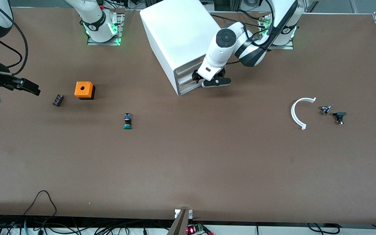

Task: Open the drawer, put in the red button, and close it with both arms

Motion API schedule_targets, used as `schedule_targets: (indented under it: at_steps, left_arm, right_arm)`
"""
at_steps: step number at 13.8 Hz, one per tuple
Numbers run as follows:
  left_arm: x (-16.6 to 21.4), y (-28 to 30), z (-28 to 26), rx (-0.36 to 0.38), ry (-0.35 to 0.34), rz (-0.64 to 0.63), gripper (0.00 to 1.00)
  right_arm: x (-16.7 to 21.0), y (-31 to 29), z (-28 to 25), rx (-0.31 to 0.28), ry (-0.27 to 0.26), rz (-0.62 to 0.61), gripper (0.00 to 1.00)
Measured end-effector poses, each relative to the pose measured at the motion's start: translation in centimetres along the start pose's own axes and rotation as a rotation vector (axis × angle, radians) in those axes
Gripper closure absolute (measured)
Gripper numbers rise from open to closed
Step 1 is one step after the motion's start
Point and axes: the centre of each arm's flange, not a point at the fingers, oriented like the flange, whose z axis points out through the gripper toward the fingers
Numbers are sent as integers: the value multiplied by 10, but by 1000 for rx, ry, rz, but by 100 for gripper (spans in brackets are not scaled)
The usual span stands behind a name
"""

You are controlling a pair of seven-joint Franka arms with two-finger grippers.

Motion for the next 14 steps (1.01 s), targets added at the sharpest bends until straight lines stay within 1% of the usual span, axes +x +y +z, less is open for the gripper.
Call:
schedule_targets:
  at_steps: [2,3,4,6,7,8,9,10,12,14]
  left_arm:
    - [4,-1,-4,-5,8,-7,0]
    - [16,-6,-11,-14,24,-29,0]
    - [39,-16,-23,-27,52,-72,0]
    - [107,-53,-60,-59,133,-187,0]
    - [138,-75,-79,-71,174,-216,0]
    - [163,-96,-99,-72,211,-208,0]
    - [182,-117,-119,-59,236,-173,0]
    - [196,-135,-141,-34,244,-125,0]
    - [207,-158,-197,31,217,-28,0]
    - [203,-181,-266,90,175,38,0]
  right_arm:
    - [-1,3,0,1,6,-13,0]
    - [0,3,1,1,6,-14,0]
    - [-1,3,1,1,6,-19,0]
    - [-1,3,1,1,5,-66,0]
    - [-1,3,1,1,6,-86,0]
    - [-1,3,1,1,6,-91,0]
    - [-1,3,1,1,6,-92,0]
    - [-1,2,1,1,6,-93,0]
    - [-1,2,1,1,7,-93,0]
    - [-1,2,1,2,7,-93,0]
